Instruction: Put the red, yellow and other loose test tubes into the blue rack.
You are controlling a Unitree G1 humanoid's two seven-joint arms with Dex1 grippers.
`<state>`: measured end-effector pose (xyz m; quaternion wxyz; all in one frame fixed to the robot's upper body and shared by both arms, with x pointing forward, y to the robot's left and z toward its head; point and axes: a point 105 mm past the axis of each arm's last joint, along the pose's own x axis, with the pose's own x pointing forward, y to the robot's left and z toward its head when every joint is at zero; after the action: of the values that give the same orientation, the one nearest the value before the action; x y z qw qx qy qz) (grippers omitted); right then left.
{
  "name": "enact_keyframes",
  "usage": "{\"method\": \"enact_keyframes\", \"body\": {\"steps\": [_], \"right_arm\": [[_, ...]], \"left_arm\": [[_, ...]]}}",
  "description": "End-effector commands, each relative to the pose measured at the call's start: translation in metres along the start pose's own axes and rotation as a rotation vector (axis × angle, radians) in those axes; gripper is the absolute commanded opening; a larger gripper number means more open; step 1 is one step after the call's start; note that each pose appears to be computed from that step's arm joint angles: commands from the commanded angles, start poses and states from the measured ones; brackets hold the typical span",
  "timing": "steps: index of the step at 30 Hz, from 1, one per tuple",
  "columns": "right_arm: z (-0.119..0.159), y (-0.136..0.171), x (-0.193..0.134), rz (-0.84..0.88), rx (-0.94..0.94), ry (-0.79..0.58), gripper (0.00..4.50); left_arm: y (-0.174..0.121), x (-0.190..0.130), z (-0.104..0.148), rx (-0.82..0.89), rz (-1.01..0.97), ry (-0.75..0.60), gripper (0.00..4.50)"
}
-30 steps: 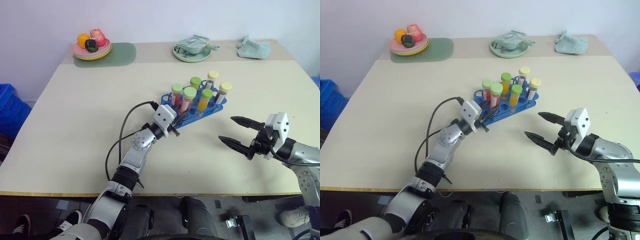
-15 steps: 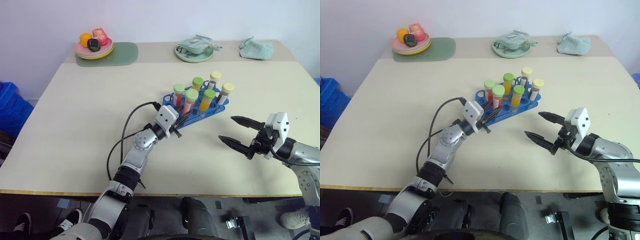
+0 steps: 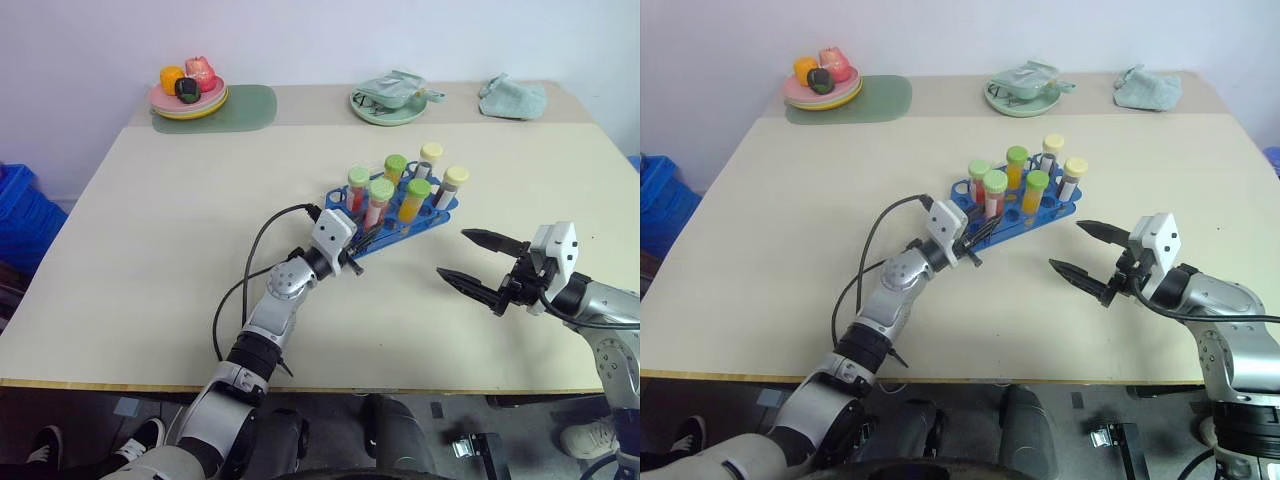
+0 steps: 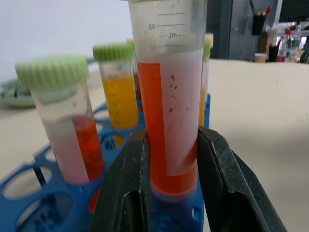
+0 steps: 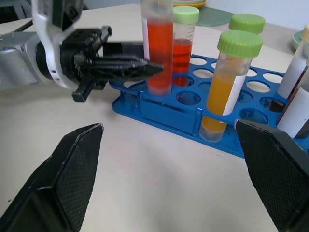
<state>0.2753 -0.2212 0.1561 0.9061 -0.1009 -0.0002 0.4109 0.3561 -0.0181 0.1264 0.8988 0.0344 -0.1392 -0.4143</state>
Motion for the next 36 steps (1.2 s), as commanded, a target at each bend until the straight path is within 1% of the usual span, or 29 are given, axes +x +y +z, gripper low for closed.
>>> {"method": "enact_keyframes", "body": {"steps": [1,6,8,9,12,13,14,19,22,25,28,32,36], "right_arm": [[0.009,-0.001,0.001,-0.003,-0.034,-0.026,4.50],[0.010,-0.002,0.002,-0.003,-0.036,-0.029,4.50],[0.010,-0.002,0.002,-0.001,-0.037,-0.029,4.50],[0.010,-0.002,0.002,-0.001,-0.037,-0.029,4.50],[0.009,-0.003,0.002,0.001,-0.036,-0.028,4.50],[0.009,-0.003,0.003,0.002,-0.035,-0.028,4.50],[0.009,-0.003,0.003,0.002,-0.035,-0.028,4.50],[0.007,-0.005,0.003,0.005,-0.035,-0.026,4.50],[0.007,-0.008,0.003,0.009,-0.040,-0.027,4.50],[0.006,-0.010,0.004,0.016,-0.044,-0.027,4.50],[0.005,-0.013,0.005,0.021,-0.050,-0.028,4.50],[0.006,-0.017,0.004,0.031,-0.061,-0.028,4.50],[0.005,-0.024,-0.001,0.032,-0.069,-0.020,4.50]], "left_arm": [[0.001,-0.001,-0.002,-0.015,-0.005,0.019,0.77],[0.006,-0.004,0.000,-0.033,0.011,0.004,0.77],[0.007,-0.005,0.003,-0.007,0.006,-0.008,1.81],[0.008,-0.005,0.004,0.009,0.007,-0.010,2.21],[0.016,-0.005,0.005,-0.023,0.049,-0.013,3.76],[0.016,-0.006,0.006,-0.010,0.040,-0.012,4.19],[0.017,-0.007,0.007,-0.004,0.037,-0.014,4.49],[0.023,-0.021,0.019,0.020,0.009,-0.024,4.49],[0.028,-0.036,0.026,0.014,-0.006,-0.014,4.49],[0.038,-0.050,0.034,0.045,0.009,-0.005,4.49],[0.046,-0.062,0.049,0.040,-0.012,-0.026,4.49],[0.069,-0.082,0.062,0.118,0.023,-0.006,4.49],[0.089,-0.101,0.066,0.109,0.010,0.037,4.49]]}}
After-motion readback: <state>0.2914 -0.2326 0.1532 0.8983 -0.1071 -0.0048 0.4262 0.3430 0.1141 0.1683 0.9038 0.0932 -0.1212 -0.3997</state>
